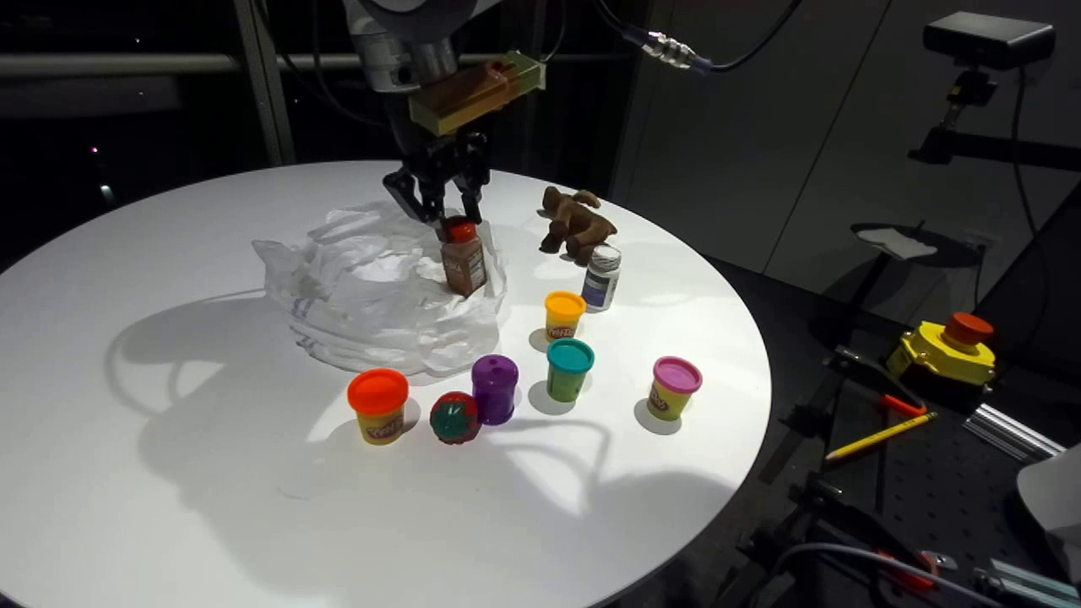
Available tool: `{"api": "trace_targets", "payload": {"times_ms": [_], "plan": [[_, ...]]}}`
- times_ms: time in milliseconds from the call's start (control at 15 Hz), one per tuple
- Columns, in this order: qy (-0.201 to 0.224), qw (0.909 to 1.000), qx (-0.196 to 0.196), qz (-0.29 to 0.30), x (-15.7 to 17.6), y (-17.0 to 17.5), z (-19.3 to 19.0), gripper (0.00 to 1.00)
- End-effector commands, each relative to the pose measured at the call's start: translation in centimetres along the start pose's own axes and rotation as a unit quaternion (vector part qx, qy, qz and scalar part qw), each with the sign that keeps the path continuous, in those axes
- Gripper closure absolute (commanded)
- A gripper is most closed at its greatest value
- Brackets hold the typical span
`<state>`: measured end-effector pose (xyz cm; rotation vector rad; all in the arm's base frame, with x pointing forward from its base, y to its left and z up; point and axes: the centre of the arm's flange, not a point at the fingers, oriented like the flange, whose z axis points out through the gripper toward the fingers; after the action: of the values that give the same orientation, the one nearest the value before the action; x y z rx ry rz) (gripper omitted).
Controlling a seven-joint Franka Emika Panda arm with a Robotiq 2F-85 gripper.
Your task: Place the containers and strawberry toy in the white plastic
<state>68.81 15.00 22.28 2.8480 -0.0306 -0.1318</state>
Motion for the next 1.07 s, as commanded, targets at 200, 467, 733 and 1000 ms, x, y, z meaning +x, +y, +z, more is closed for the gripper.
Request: {"api": "trace_targets", "payload": {"times_ms": [200,467,733,1000], "plan": [[-0.033,0.9991,0.004,0.026,-1.7,6.8,1.4,0.77],[-0.048,0.9985,-0.001,0.024,-3.7,8.5,1.4,0.77],[-0.050,0.9985,0.003,0.024,-4.9,9.2,0.9,0.77],[0.016,0.9990,0.024,0.035,-3.8,8.5,-3.3,0.77]]}}
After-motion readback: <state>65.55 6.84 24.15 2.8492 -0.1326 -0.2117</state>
